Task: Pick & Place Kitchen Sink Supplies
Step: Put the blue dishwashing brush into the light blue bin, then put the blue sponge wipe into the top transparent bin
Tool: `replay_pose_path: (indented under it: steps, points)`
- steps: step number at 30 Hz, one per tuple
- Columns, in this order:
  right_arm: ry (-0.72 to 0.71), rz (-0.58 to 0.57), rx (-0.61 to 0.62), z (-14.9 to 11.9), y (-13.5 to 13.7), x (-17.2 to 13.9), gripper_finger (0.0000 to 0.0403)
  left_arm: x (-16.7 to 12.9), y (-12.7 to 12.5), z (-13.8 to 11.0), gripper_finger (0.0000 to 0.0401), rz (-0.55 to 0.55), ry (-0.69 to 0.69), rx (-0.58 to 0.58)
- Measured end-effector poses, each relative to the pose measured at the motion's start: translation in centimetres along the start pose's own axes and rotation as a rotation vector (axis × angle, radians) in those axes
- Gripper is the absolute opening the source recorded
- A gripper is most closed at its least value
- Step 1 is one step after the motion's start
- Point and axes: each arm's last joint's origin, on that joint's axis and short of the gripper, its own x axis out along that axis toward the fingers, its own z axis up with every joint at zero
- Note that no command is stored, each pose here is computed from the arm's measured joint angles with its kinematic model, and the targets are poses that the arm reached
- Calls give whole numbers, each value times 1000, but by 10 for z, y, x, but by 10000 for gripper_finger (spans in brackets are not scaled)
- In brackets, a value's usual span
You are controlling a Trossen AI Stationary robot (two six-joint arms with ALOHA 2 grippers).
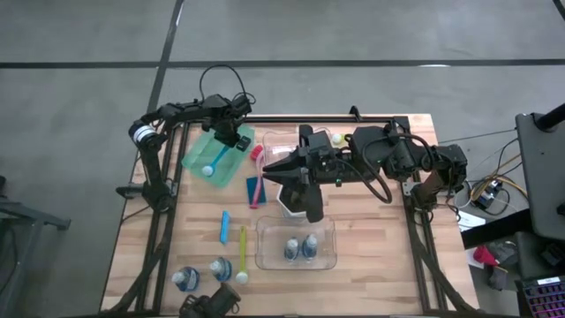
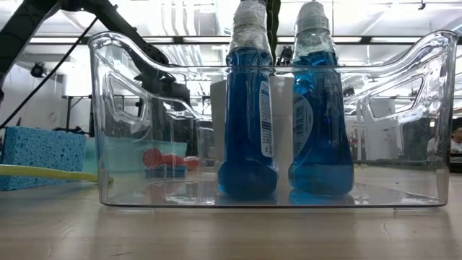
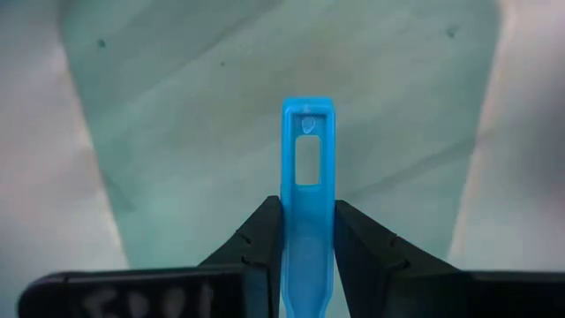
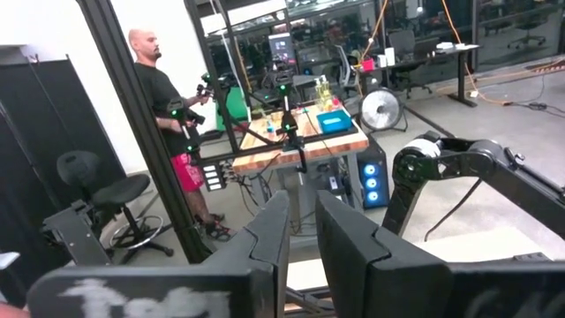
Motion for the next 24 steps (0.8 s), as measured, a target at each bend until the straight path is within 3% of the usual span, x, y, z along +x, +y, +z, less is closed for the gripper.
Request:
replay_pose_path:
  steps: [13,24]
  points:
    - [4,1,-1,0,0,0,61,-6,1,-2,148,-26,-4,-28]
    - [8,0,-19,1,0,-3,52,-51,7,-14,185,-72,-142,1]
